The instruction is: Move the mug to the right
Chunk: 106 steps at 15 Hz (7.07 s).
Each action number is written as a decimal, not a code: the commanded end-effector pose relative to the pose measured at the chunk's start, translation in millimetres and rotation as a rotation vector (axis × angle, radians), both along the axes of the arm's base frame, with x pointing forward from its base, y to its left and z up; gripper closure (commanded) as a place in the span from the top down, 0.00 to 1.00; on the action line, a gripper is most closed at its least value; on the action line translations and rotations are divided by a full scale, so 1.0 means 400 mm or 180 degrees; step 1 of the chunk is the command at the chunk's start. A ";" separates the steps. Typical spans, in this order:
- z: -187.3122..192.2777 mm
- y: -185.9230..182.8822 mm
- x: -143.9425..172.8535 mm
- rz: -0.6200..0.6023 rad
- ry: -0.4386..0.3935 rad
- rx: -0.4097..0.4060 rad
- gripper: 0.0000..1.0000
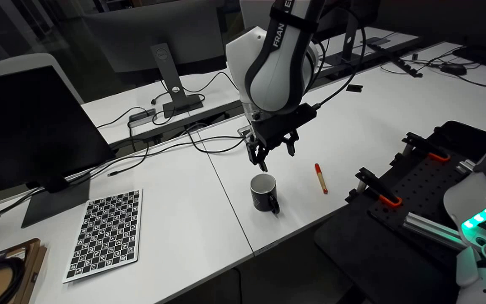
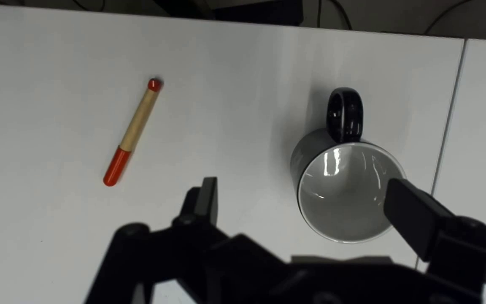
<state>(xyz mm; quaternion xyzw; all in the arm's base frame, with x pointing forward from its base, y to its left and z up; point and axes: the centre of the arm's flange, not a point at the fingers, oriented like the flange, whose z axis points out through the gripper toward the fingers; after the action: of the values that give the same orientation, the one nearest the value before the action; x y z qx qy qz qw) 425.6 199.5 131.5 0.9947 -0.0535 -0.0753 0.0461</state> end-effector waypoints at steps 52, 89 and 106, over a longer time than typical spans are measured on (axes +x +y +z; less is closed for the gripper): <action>-0.113 -0.055 0.179 -0.0385 -0.0639 0.0346 0.02; -0.142 -0.765 0.445 -0.2967 -0.0286 0.0033 0.02; -0.239 -1.077 0.356 -0.3552 -0.0206 -0.0079 0.02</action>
<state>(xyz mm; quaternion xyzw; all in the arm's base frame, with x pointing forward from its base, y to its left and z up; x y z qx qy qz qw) 563.4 -215.7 42.9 0.8266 -0.5598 -0.0519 0.0242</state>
